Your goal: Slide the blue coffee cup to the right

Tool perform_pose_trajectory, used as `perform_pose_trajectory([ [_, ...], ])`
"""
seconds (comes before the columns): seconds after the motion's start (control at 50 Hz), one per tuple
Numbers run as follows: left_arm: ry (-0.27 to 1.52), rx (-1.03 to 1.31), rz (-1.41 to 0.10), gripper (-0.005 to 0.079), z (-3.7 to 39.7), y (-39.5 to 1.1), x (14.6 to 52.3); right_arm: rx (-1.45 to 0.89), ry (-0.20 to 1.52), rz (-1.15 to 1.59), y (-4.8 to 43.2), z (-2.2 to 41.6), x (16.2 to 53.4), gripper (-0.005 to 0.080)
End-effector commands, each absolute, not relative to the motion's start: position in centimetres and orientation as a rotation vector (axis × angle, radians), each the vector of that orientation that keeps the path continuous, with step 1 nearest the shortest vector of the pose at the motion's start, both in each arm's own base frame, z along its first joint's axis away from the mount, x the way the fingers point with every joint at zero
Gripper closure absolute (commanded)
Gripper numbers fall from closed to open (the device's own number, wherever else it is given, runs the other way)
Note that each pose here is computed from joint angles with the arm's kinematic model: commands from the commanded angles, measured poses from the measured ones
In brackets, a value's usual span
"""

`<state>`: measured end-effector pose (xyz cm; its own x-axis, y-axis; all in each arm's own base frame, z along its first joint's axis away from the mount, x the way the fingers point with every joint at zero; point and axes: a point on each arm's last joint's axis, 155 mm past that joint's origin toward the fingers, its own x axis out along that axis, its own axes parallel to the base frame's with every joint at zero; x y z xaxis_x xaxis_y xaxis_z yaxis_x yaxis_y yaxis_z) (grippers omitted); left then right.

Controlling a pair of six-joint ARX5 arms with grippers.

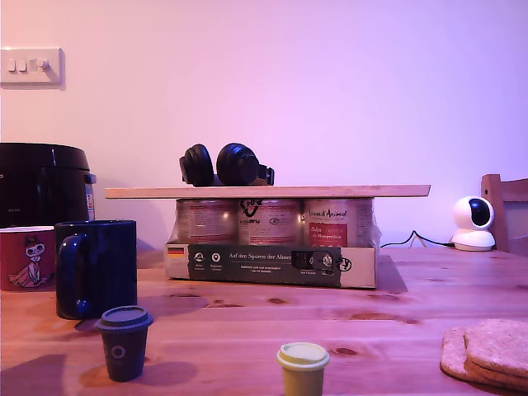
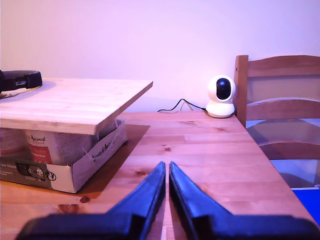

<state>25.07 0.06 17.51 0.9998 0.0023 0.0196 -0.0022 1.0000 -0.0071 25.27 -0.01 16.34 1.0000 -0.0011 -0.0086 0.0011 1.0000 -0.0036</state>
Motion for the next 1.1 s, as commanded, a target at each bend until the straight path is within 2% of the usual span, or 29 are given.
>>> perform_pose_trajectory([
  [0.0, -0.111, -0.192, -0.08, 0.0763, 21.6, -0.9, 24.2, 0.139, -0.16, 0.174, 2.7, 21.4, 24.5, 0.0763],
  [0.28, -0.136, -0.193, -0.083, 0.0763, 22.3, -1.0, 24.1, 0.139, -0.161, 0.175, 2.7, 21.5, 24.5, 0.0763],
  [0.46, -0.142, -0.278, -0.098, 0.0763, 23.5, -1.1, 23.8, 0.139, -0.163, 0.175, 2.7, 21.5, 24.4, 0.0763],
  [0.76, 0.197, -0.338, -0.145, 0.0763, 22.1, -2.8, 24.8, 0.14, -0.163, 0.178, 2.8, 21.5, 24.4, 0.0763],
  [1.08, 0.586, -0.374, -0.213, 0.0763, 19.5, -4.7, 29.3, 0.143, -0.162, 0.178, 2.8, 21.5, 24.4, 0.0763],
])
